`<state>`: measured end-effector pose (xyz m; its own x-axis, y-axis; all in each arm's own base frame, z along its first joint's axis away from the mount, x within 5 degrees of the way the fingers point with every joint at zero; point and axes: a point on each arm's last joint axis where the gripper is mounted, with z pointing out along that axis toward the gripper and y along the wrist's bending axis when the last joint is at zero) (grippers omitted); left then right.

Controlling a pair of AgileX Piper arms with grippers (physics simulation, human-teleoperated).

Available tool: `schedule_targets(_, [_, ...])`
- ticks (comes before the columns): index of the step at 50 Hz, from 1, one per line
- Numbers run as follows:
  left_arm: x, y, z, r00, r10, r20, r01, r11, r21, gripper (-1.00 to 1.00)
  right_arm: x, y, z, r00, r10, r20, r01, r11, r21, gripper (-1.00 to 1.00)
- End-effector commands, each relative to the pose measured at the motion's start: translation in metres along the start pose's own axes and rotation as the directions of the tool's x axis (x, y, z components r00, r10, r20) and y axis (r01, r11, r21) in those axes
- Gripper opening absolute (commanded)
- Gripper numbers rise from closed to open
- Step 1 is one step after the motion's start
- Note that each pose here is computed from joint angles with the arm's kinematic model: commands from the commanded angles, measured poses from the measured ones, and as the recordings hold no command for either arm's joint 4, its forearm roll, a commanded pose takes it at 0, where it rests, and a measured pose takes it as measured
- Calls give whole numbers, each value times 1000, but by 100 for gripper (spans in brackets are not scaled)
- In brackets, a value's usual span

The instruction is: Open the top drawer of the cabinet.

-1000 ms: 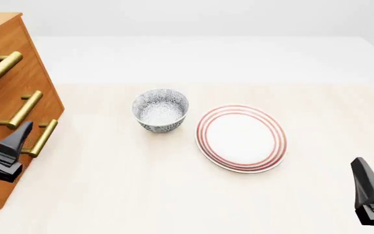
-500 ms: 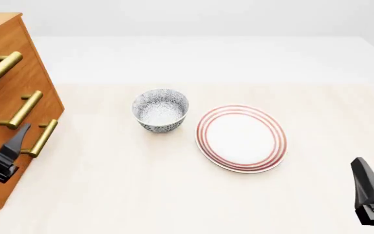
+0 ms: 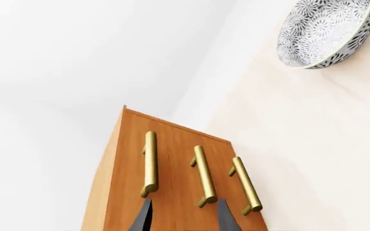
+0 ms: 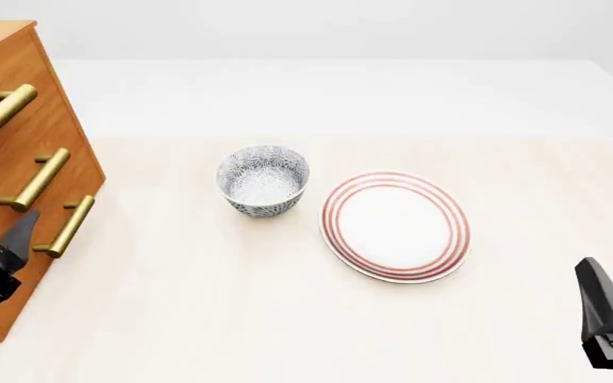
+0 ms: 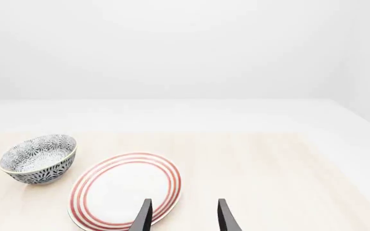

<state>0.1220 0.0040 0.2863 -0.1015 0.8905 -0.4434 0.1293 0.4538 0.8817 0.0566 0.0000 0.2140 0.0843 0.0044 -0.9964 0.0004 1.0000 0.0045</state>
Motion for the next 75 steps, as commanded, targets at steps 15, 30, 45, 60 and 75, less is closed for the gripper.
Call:
schedule_targets(15, [7,-6,17,990,142,-14,-143,989,-44,100,0,0,0,1000,0,0,0,1000,0,100])
schedule_targets(30, [8,1,25,981,189,-34,-191,978,-79,100,0,0,0,1000,0,0,0,1000,0,100])
schedule_targets(45, [23,-7,33,957,274,-100,-283,954,-95,100,0,0,0,1000,0,0,0,1000,0,100])
schedule_targets(60, [24,0,42,946,304,-113,-316,941,-117,100,0,0,0,1000,0,0,0,1000,0,100])
schedule_targets(75, [28,5,55,936,322,-139,-340,931,-131,100,0,0,0,1000,0,0,0,1000,0,100])
